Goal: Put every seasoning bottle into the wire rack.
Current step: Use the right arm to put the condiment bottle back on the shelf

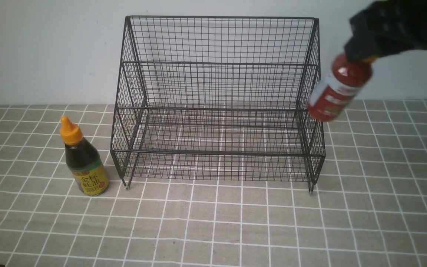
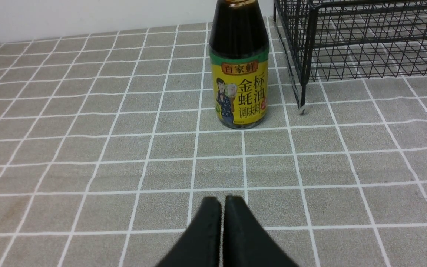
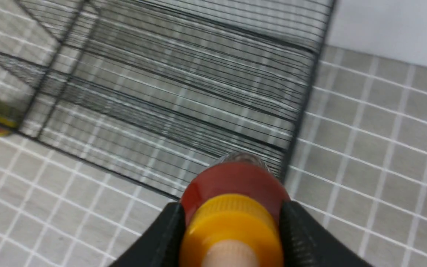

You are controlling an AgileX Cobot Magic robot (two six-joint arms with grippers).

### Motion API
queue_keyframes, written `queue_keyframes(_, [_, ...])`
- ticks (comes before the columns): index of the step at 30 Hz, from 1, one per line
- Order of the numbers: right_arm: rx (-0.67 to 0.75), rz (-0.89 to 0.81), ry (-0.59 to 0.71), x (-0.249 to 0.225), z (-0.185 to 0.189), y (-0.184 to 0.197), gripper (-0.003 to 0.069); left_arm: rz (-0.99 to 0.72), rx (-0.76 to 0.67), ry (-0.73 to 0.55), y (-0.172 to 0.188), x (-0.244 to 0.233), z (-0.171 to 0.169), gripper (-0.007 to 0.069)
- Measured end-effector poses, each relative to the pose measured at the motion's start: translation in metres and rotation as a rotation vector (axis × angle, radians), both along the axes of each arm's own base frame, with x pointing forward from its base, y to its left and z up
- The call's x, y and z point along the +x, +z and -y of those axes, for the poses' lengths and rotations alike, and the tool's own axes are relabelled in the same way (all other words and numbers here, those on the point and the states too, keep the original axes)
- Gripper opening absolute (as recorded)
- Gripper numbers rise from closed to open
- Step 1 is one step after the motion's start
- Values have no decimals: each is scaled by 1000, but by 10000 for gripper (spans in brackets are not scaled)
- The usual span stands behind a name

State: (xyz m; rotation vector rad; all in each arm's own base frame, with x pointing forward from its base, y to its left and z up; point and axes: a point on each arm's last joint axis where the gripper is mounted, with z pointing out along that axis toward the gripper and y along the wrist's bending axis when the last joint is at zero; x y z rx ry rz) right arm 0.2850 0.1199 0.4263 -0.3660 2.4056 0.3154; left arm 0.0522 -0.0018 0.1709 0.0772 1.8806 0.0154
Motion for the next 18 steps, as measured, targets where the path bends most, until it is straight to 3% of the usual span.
queue_keyframes(8, [-43,-57,45,42,-36,-48,297,0,0,0,0,0,0,-7])
queue_keyframes(18, [-86,-148,43,72,-49,-97,297,0,0,0,0,0,0,-7])
